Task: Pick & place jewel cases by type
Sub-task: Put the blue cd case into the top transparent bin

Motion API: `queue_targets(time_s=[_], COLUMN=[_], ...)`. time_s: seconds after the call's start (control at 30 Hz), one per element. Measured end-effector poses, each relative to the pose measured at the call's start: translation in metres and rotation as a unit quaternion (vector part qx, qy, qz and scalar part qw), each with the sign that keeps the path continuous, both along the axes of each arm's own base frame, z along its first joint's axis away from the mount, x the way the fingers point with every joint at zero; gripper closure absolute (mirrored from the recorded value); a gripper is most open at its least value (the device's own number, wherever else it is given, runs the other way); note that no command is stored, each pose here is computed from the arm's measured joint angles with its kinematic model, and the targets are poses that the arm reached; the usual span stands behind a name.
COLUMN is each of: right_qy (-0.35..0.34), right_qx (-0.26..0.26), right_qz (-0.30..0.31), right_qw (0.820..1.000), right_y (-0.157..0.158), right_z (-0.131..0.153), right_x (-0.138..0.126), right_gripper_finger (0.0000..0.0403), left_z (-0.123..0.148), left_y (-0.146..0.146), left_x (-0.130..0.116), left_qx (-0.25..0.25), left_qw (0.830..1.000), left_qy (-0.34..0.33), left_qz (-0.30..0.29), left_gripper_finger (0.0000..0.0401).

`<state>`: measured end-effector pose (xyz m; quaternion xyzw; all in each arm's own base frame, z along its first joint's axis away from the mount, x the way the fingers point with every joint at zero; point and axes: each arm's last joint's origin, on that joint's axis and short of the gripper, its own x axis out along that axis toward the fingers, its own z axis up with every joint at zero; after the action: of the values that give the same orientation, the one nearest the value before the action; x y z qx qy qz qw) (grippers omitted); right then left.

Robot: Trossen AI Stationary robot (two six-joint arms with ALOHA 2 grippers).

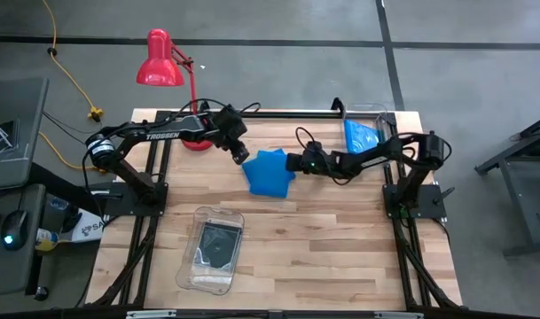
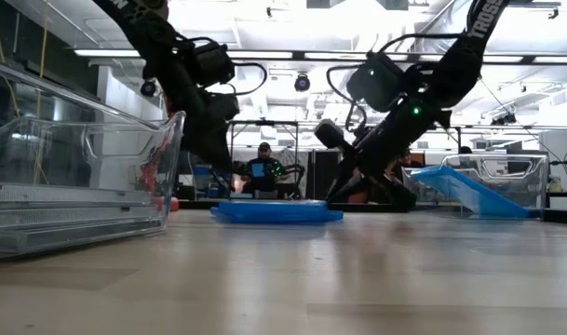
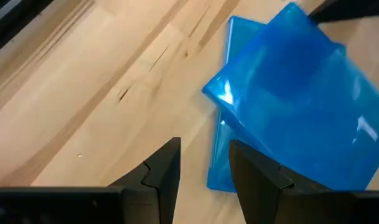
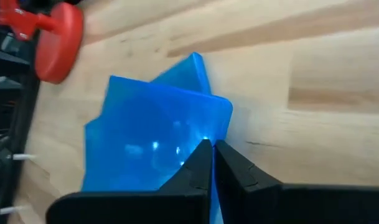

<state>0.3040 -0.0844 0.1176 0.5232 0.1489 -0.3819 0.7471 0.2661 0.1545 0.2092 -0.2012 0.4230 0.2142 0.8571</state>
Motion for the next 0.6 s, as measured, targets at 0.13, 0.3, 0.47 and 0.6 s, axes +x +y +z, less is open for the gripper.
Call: queue_targets(time_s=[0.13,0.3,0.47,0.6], right_qy=[-0.019,-0.035,-0.01,0.007], right_qx=[-0.017,-0.041,-0.046,-0.023], right_qz=[0.004,0.009,0.001,-0.004], right_qw=[1.0,0.999,0.999,1.0], right_y=[0.002,0.002,0.0,-0.002], right_z=[0.012,0.027,0.029,0.025], right_x=[0.001,-0.001,-0.006,-0.01], right_gripper_finger=[0.0402,0.0402,0.0403,0.0402], left_z=[-0.001,-0.001,-0.004,-0.016], left_y=[0.0,-0.001,-0.003,-0.007], left_x=[-0.001,-0.002,0.002,0.01], left_qx=[0.006,0.006,-0.002,-0.046], left_qw=[1.0,1.0,1.0,0.998], left_qy=[0.012,0.016,0.015,0.005], left_qz=[-0.004,-0.003,-0.011,-0.043], left_gripper_finger=[0.0268,0.0268,0.0268,0.0268])
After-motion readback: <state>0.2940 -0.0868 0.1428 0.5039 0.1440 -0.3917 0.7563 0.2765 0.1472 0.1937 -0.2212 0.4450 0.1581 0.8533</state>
